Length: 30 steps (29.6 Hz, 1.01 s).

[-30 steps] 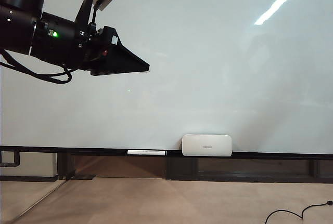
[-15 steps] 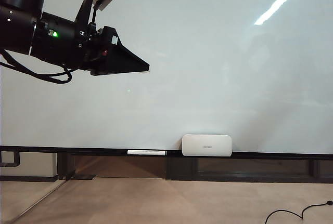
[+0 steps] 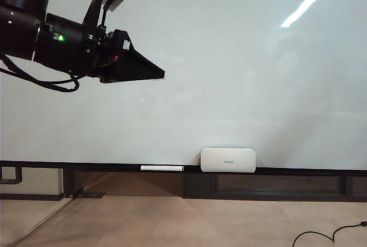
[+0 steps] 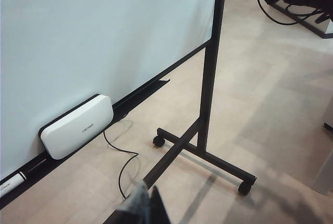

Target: Reach to the right to find the marker pen, pick it up, and write the number 13 on the whiteboard.

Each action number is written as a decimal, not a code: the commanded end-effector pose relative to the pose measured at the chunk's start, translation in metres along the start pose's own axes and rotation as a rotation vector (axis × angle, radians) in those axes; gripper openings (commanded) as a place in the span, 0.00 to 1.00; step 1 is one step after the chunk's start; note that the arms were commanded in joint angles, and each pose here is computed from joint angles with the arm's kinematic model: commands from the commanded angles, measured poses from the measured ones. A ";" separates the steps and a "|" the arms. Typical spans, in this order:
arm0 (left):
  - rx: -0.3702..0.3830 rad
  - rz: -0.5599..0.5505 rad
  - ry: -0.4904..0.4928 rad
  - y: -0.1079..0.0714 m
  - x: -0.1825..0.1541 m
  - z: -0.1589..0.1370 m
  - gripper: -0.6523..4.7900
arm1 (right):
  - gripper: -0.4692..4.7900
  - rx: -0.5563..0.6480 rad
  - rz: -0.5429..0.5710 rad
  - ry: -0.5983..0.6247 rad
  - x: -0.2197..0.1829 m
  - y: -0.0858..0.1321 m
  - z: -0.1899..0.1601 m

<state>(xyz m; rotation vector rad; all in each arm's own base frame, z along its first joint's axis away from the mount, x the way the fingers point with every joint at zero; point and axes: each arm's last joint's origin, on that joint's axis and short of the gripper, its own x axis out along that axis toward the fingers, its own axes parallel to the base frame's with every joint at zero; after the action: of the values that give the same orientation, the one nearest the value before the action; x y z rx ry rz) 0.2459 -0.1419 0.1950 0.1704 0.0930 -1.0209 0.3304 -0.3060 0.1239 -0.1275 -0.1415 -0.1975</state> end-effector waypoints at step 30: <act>0.026 0.007 -0.029 0.000 0.000 0.004 0.11 | 0.51 0.048 0.028 0.011 0.034 -0.019 0.013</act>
<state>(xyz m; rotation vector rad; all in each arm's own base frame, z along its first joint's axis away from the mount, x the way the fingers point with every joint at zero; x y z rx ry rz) 0.2462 -0.1420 0.1964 0.1721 0.0766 -1.0168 0.3556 -0.3289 0.1418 -0.0812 -0.1284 -0.1758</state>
